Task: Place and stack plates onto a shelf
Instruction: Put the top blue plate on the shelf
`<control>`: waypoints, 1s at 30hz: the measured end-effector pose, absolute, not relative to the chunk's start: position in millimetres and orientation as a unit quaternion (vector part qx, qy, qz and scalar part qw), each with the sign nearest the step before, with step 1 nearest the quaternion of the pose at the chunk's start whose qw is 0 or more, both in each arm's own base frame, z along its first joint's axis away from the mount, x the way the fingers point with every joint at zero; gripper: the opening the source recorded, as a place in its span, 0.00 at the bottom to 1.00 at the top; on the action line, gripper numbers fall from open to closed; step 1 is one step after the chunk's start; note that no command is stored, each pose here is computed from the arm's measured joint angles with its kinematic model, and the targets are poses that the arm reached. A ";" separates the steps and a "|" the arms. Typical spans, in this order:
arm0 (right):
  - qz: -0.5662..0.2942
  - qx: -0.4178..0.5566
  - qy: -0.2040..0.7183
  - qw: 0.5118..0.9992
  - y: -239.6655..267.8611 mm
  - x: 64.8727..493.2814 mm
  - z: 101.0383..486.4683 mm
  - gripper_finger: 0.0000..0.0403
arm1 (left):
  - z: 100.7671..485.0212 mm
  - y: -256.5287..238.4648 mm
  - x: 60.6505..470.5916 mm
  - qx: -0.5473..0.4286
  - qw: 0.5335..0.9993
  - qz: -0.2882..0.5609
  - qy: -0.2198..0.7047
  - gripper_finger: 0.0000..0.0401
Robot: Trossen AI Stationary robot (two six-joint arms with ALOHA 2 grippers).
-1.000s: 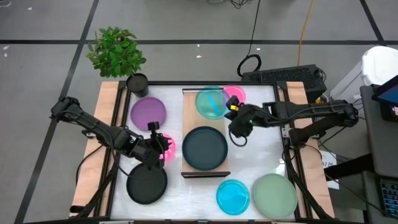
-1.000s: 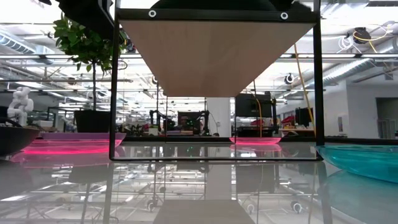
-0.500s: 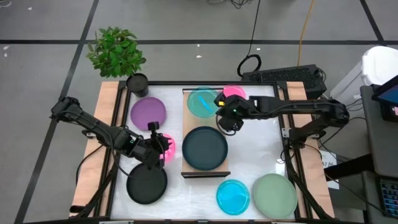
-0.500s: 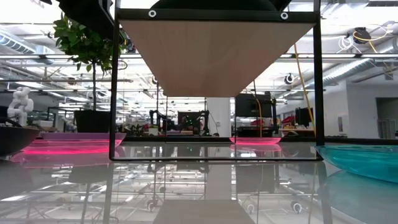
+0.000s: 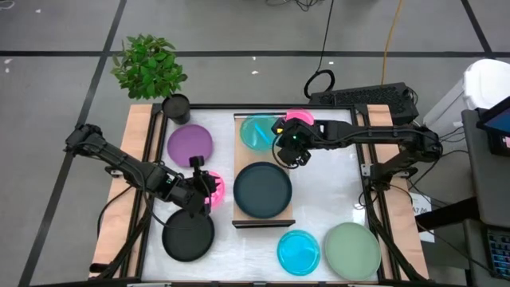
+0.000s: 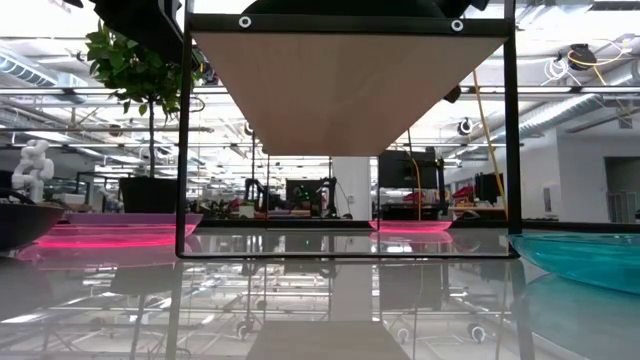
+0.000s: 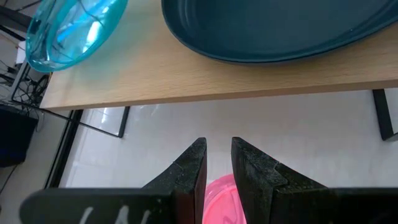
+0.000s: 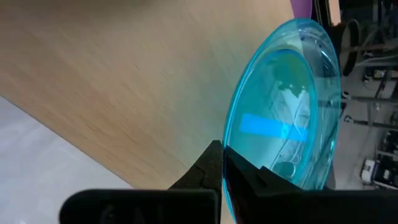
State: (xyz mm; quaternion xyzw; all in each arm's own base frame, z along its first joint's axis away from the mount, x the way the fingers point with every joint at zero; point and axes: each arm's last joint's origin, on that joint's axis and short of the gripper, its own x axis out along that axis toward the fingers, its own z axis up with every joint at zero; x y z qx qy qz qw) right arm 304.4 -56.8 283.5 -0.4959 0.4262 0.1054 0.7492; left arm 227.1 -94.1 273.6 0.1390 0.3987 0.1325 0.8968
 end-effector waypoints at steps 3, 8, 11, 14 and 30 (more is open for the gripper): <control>0.108 -0.495 0.425 0.750 -56.7 304.2 283.4 0.00 | 273.6 -94.0 227.2 0.139 0.897 0.133 0.399 0.20; 0.111 -0.486 0.423 0.756 -56.2 304.1 283.2 0.00 | 273.7 -94.1 227.1 0.139 0.897 0.133 0.399 0.20; 0.125 -0.474 0.419 0.764 -54.8 303.6 282.4 0.00 | 273.7 -94.1 227.0 0.139 0.897 0.133 0.399 0.20; 0.123 -0.473 0.419 0.766 -54.7 303.8 282.5 0.00 | 273.6 -94.0 227.1 0.138 0.897 0.133 0.399 0.20; 0.120 -0.490 0.404 0.763 -55.0 305.1 268.6 0.00 | 273.6 -94.0 227.1 0.138 0.897 0.133 0.399 0.20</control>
